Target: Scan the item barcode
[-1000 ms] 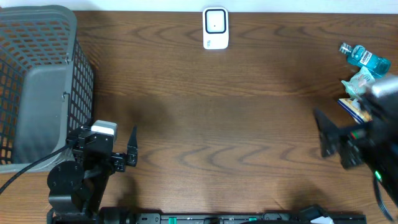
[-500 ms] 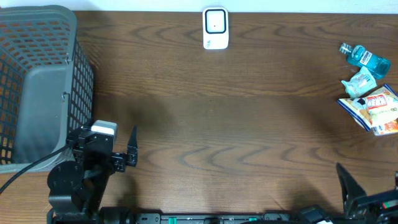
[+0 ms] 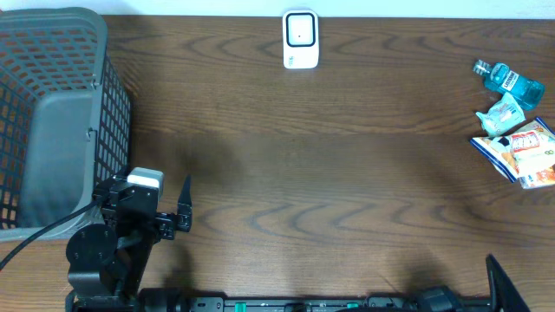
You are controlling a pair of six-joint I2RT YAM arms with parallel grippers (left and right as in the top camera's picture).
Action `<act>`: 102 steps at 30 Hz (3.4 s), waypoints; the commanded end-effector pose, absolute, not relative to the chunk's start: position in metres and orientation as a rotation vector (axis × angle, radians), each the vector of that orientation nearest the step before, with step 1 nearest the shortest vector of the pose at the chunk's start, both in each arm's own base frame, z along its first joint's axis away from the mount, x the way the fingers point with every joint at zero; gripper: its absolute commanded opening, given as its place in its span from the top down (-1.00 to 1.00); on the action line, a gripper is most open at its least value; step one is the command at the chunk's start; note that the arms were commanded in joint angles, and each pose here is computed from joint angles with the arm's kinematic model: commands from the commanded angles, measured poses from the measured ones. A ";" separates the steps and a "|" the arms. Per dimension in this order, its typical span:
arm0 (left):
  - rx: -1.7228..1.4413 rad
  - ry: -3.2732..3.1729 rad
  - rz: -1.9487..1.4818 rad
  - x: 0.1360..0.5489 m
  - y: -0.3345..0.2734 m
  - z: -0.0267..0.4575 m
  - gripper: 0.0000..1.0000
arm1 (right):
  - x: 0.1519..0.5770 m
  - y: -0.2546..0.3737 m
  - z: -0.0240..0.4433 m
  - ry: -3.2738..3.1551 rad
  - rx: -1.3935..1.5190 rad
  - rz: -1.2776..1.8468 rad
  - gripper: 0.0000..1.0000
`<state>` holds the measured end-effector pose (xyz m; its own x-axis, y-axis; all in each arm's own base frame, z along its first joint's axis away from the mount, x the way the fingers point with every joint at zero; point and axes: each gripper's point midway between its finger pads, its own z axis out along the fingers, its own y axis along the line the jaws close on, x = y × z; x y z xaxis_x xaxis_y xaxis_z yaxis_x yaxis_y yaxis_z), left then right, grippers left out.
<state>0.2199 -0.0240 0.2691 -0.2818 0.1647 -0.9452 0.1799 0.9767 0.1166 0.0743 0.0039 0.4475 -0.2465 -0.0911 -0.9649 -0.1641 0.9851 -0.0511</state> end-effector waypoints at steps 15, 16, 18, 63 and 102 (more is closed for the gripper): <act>0.251 1.852 -0.032 0.219 -0.026 0.273 -0.96 | 0.094 0.014 0.406 1.515 -0.110 0.090 -0.99; 0.251 1.852 -0.032 0.219 -0.026 0.273 -0.96 | 0.102 0.014 0.401 1.507 -0.105 0.085 -0.99; 0.251 1.852 -0.032 0.219 -0.026 0.273 -0.95 | 0.118 0.013 0.386 1.507 -0.092 0.072 -0.98; 0.251 1.852 -0.032 0.219 -0.026 0.273 -0.96 | 0.246 -0.001 0.159 1.637 -0.036 0.017 -0.98; 0.261 2.360 -0.100 0.154 -0.026 0.168 -0.95 | 0.246 -0.005 0.159 1.636 -0.025 0.006 -0.99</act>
<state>0.1551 -0.0235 0.1666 -0.7012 0.1678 -0.6930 0.2147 0.9765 0.0193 0.2462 -0.0008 0.1594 -0.0645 -0.0197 -0.9977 -0.0388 0.9991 -0.0173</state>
